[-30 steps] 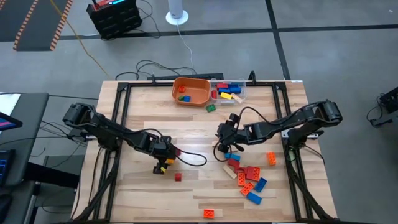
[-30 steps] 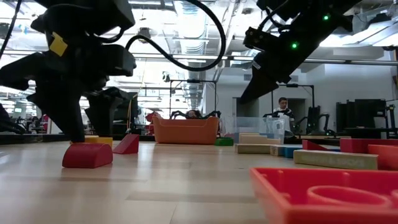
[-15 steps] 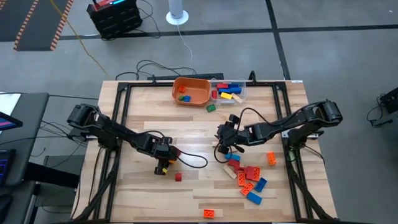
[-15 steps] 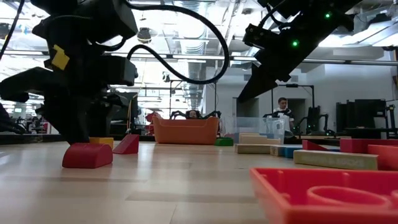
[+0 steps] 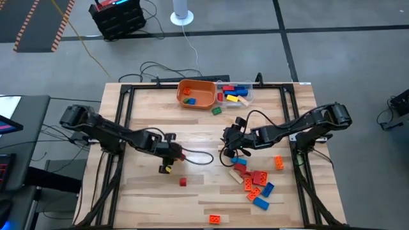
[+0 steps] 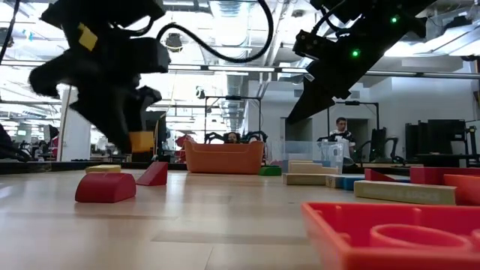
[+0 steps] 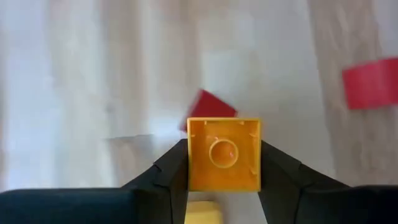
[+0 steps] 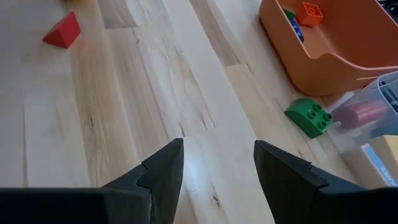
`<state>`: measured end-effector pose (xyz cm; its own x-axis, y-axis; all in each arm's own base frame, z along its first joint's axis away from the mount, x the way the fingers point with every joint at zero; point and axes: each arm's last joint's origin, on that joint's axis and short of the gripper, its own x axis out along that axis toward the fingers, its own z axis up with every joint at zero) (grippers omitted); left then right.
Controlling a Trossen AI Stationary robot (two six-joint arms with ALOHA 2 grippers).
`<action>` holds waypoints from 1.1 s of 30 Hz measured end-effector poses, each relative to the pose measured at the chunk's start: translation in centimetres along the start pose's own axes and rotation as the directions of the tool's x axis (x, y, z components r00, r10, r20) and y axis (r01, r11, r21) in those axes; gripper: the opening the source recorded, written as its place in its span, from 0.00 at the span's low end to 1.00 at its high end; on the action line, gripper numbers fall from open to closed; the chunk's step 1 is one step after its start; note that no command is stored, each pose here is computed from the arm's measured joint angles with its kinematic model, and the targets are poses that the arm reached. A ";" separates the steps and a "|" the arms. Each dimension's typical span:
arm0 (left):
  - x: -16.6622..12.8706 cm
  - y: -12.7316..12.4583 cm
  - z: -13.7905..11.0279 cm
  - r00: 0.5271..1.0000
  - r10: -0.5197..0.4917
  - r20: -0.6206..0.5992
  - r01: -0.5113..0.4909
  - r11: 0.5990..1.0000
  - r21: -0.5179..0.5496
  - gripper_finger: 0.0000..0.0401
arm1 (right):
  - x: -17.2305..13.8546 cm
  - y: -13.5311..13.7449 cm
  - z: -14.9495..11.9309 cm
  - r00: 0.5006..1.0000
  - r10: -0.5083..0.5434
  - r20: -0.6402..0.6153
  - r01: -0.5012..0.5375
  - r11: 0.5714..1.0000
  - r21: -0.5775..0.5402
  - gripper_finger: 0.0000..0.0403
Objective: Sort blocks by size
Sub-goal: Put the yellow small game piece into the orange bin
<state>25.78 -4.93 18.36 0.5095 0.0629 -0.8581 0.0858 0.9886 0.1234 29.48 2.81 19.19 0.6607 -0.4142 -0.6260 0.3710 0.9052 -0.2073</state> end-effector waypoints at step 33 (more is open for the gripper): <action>3.0 28.2 3.3 0.955 0.297 -0.021 -0.290 0.911 -0.295 0.39 | -1.9 2.9 -0.2 0.996 0.006 0.092 -0.012 0.998 0.060 0.56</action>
<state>32.53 22.72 20.92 0.4941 0.3565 -0.7930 -0.3219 0.9223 0.2140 29.18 6.21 19.63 0.7200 -0.4157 -0.5557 0.4015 0.9026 -0.1549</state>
